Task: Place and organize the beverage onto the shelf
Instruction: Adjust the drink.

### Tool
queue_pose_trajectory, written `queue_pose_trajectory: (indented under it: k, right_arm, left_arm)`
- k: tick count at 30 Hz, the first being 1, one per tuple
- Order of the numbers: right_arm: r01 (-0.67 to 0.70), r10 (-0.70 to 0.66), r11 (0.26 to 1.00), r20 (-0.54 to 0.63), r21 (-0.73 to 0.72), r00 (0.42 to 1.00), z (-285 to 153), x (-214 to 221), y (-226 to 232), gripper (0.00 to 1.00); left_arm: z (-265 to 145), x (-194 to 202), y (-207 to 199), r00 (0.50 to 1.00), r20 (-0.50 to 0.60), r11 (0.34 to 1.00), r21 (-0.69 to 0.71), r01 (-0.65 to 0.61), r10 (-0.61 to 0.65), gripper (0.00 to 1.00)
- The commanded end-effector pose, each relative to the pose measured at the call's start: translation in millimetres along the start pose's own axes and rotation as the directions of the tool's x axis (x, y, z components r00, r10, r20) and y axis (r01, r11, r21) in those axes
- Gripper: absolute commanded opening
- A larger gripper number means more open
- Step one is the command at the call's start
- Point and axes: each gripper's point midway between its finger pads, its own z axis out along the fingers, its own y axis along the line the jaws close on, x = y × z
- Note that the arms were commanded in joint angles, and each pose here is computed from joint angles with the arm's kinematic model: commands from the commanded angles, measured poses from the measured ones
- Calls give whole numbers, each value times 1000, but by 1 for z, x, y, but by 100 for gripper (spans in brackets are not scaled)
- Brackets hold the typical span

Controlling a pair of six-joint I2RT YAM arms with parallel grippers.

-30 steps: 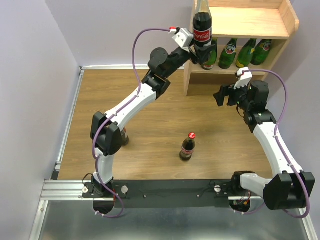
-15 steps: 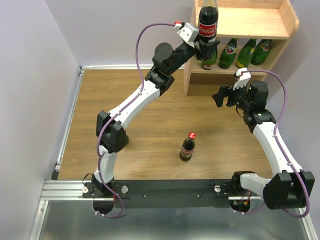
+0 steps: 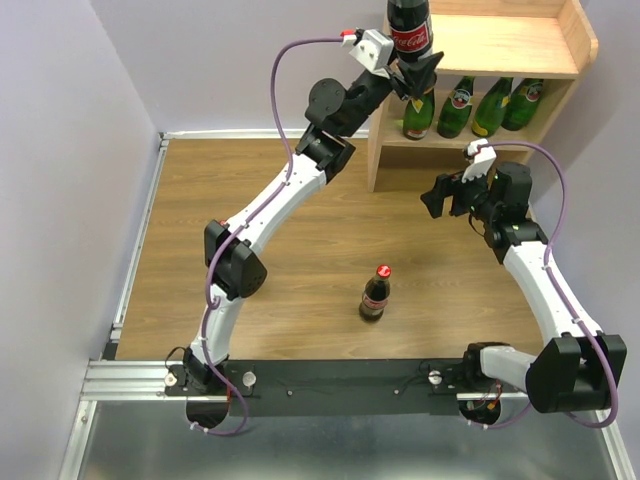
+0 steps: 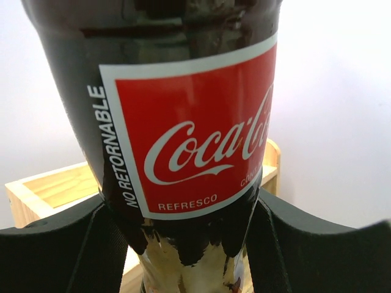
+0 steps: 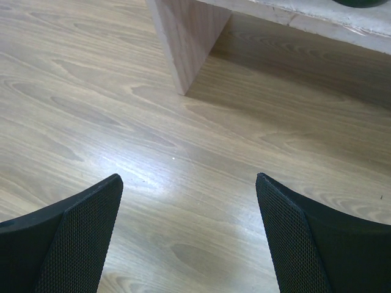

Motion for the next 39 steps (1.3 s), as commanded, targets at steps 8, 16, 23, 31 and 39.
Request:
queue_pose_trajectory:
  k: [8, 16, 23, 31, 39]
  right_arm:
    - [99, -95, 992, 46, -83, 994, -10, -7, 14, 98]
    - [322, -275, 926, 234, -196, 932, -67, -87, 56, 100]
    - [332, -255, 928, 363, -170, 897, -112, -192, 73, 100]
    - [199, -61, 929, 402, -311, 914, -113, -259, 90, 100]
    - [161, 19, 897, 400, -411, 916, -97, -295, 95, 100]
  left_arm:
    - [3, -111, -9, 960, 276, 999, -9, -38, 39, 0]
    - [-12, -108, -23, 978, 207, 998, 49, -29, 18, 0]
    - [-21, -113, -33, 983, 183, 996, 84, -24, 8, 0]
    - [-25, -107, -45, 987, 160, 991, 131, 1, -22, 0]
    - [-26, -109, -53, 987, 158, 989, 150, 7, -31, 0]
